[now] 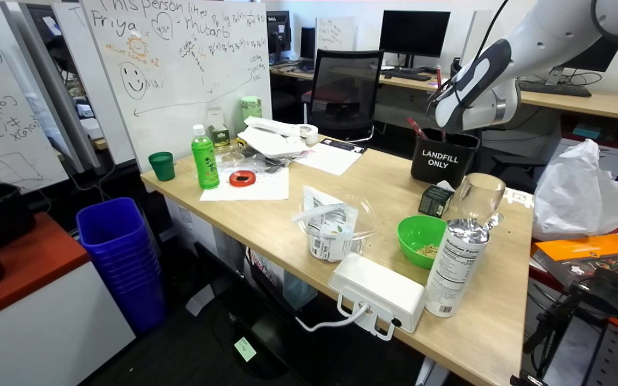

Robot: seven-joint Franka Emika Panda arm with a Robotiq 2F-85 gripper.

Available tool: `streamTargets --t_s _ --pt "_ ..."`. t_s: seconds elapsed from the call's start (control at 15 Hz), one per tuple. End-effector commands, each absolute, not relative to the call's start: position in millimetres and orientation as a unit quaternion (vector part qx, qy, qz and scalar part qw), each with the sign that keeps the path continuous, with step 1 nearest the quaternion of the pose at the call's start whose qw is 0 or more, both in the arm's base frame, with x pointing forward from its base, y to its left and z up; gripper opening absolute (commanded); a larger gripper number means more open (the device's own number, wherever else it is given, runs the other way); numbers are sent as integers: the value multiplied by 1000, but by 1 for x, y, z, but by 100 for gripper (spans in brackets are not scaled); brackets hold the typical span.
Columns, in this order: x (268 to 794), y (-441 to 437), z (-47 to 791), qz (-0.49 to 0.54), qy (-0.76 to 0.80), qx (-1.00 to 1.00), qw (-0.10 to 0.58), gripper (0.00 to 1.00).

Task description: Take the straw from the table and put it in the black storage box

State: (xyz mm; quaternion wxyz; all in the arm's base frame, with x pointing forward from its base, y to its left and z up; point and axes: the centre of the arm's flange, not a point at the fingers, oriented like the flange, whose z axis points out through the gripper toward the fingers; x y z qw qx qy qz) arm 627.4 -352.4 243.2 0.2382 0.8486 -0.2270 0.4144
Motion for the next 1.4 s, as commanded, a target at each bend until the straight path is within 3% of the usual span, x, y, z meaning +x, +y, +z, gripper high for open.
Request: streamTargets --t_s 0.0,0.53,0.67,1.33 --pt "631 -354 234 396 -235 854 241 0" --pt "631 -342 216 361 -233 875 223 0" --pt "629 -341 215 354 -226 880 222 28" --pt "625 -333 288 394 -202 880 171 96"
